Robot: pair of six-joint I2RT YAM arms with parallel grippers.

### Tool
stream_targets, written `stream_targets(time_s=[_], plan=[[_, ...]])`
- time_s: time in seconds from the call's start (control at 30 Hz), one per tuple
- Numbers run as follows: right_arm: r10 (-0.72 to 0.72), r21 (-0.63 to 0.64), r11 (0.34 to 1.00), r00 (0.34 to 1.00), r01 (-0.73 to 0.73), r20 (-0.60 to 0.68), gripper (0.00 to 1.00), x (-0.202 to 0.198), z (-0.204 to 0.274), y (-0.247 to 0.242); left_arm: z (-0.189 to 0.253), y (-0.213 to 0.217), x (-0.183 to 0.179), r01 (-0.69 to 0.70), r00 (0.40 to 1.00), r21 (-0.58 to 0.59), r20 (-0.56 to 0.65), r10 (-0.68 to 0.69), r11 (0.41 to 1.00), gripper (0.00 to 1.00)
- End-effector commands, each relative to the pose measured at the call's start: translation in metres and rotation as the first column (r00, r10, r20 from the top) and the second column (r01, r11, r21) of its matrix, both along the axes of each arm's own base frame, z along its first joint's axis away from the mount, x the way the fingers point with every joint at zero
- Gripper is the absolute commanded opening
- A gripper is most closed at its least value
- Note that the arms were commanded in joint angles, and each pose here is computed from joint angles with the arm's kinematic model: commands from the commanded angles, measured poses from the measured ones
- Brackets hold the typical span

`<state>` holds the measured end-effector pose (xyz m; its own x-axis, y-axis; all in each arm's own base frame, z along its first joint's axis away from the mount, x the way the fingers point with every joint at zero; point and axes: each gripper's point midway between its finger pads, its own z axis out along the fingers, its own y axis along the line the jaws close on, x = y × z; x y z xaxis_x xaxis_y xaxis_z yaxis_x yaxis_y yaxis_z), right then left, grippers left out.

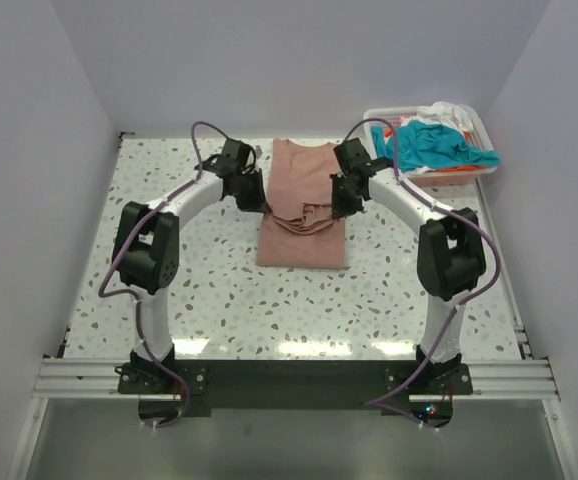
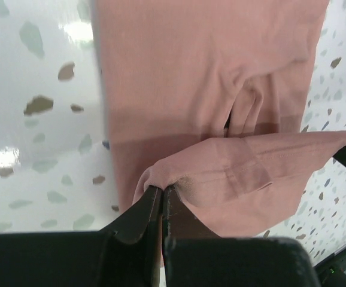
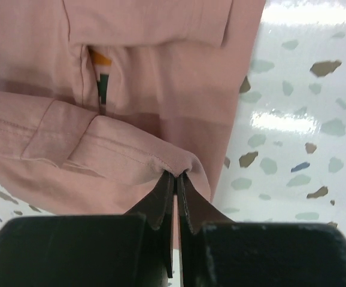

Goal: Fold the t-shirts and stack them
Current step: Fold the tshirt

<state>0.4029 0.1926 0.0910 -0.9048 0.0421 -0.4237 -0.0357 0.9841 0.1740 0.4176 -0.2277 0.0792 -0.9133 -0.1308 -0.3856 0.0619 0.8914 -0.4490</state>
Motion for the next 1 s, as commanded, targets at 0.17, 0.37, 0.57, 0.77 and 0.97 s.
stream_targets(time_s=[0.17,0.37,0.57,0.77,0.97], plan=[[-0.04,-0.005,0.999,0.999,0.04,0.029,0.0,0.038,0.014,-0.009,0.015,0.001,0.059,0.024,0.998,-0.079,0.06,-0.019,0.997,0.0],[-0.076,-0.032,0.997,0.997,0.076,-0.006,0.0,0.043,0.003,-0.018,0.008,0.0,0.074,0.03,0.999,-0.104,0.048,-0.025,0.994,0.0],[-0.104,-0.047,0.994,0.994,0.103,-0.017,0.0,0.048,0.0,-0.024,-0.003,-0.004,0.082,0.051,0.999,-0.132,0.026,-0.048,0.99,0.0],[-0.118,-0.064,0.991,0.993,0.117,-0.016,0.0,0.054,-0.003,-0.026,-0.008,0.001,0.087,0.037,0.999,-0.129,0.017,-0.035,0.991,0.0],[-0.142,-0.083,0.986,0.99,0.142,0.009,0.01,0.064,0.004,-0.03,-0.006,0.012,0.095,0.001,1.0,-0.099,0.027,0.001,0.995,0.37]])
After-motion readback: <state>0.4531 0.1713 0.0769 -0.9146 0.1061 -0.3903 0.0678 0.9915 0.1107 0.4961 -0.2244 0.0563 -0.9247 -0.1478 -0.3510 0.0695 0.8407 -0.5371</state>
